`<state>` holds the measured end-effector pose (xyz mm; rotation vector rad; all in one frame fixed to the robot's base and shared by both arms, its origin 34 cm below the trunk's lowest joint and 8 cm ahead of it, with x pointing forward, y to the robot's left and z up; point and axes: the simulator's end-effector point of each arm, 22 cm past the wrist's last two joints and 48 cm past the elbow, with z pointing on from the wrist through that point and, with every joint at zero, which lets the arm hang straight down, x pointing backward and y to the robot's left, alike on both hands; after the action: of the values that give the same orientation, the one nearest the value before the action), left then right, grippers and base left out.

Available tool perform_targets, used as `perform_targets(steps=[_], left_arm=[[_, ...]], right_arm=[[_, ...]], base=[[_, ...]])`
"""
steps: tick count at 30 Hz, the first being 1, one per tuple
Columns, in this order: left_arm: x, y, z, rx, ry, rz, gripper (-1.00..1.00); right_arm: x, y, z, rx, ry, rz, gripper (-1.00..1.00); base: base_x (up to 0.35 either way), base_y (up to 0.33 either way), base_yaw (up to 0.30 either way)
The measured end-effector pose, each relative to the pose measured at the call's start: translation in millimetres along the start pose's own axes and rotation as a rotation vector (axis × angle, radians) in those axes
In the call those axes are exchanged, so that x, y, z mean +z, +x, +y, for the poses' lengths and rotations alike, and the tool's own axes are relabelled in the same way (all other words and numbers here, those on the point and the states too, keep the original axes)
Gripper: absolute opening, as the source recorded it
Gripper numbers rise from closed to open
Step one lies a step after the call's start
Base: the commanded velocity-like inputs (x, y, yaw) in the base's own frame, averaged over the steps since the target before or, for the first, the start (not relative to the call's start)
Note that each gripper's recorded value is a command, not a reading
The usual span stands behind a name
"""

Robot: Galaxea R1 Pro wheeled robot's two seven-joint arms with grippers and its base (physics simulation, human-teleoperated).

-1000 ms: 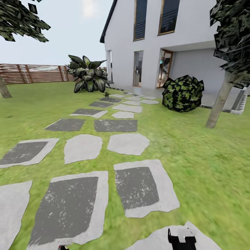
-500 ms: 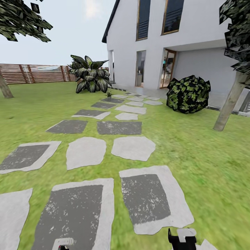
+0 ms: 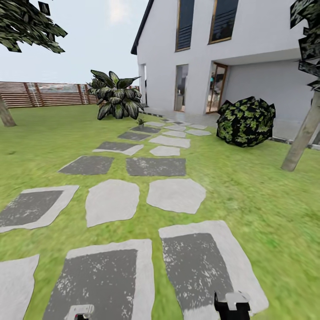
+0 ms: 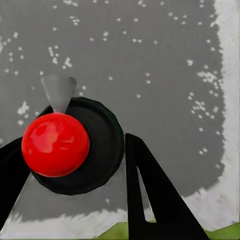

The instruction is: Pick up the pesticide atomizer in the garden and spray insectifuge to fully cover both potted plants in the garden.

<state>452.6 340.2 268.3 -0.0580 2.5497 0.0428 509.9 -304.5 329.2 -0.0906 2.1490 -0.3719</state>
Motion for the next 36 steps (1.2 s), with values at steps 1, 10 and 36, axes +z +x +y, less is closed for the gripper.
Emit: perform_targets(steps=[1, 10, 36], left_arm=[[0.0, 0.0, 0.0, 0.000, 0.000, 0.000, -1.00], [0.0, 0.0, 0.0, 0.000, 0.000, 0.000, -1.00], [0.0, 0.2, -0.1, 0.001, 0.000, 0.000, -1.00]], right_arm=[[0.1, 0.0, -0.3, 0.000, 0.000, 0.000, 1.00], [0.4, 0.1, -1.6, -0.005, 0.001, -0.001, 1.00], [0.4, 0.0, -1.4, -0.006, 0.000, -0.001, 1.00]], base=[[0.287, 0.170, 0.000], [0.287, 0.170, 0.000], [0.287, 0.170, 0.000]])
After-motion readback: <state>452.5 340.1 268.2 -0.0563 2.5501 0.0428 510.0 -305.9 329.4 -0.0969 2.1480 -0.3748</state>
